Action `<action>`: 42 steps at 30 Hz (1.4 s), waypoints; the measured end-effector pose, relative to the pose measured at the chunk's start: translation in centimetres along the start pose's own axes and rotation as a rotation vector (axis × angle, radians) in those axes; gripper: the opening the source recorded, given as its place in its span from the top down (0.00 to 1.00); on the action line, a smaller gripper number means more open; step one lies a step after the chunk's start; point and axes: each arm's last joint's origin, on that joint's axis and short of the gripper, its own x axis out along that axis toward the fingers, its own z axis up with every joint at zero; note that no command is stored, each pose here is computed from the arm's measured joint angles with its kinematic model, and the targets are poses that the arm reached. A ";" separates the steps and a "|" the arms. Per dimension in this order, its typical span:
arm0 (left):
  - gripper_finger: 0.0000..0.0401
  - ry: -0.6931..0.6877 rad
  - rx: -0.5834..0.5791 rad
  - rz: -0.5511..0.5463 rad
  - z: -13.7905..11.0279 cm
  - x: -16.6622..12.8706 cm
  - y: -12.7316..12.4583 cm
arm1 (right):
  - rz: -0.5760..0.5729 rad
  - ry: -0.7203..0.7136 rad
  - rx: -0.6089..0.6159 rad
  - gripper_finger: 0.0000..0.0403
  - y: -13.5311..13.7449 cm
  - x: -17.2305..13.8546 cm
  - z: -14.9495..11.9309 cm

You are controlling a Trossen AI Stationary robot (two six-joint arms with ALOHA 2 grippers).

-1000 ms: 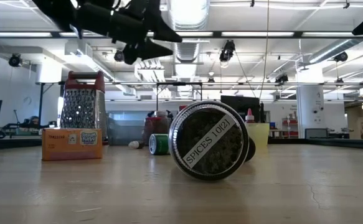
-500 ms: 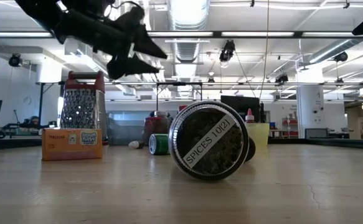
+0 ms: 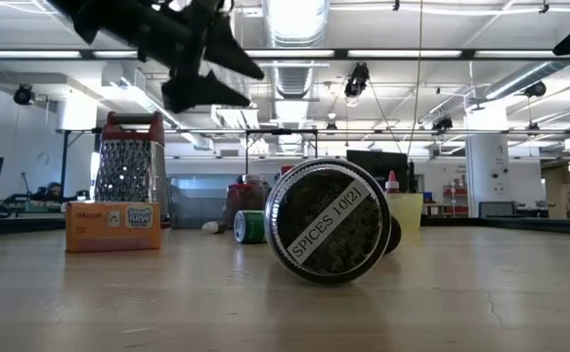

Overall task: Pick & Place Kitchen Items
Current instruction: Put the green food coloring bottle into the light yellow bin

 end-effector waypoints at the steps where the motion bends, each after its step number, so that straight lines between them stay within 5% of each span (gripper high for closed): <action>1: 0.33 -0.013 0.019 0.003 0.2 0.0 -0.5 | 0.000 0.000 0.000 0.98 0.0 0.0 0.0; 7: 0.37 -0.031 0.086 -0.047 1.2 0.1 -3.1 | 0.000 0.000 0.000 0.98 0.0 0.0 0.0; 23: 0.40 0.199 0.209 -0.030 -0.3 3.5 -7.4 | 0.000 0.000 0.000 0.98 0.0 0.0 0.0; 35: 0.40 0.503 0.261 0.153 1.0 6.6 -6.5 | 0.000 0.000 0.000 0.98 0.0 0.0 0.0; 42: 0.41 0.580 0.258 0.142 0.6 8.9 -5.5 | 0.000 0.000 0.000 0.98 0.0 0.0 0.0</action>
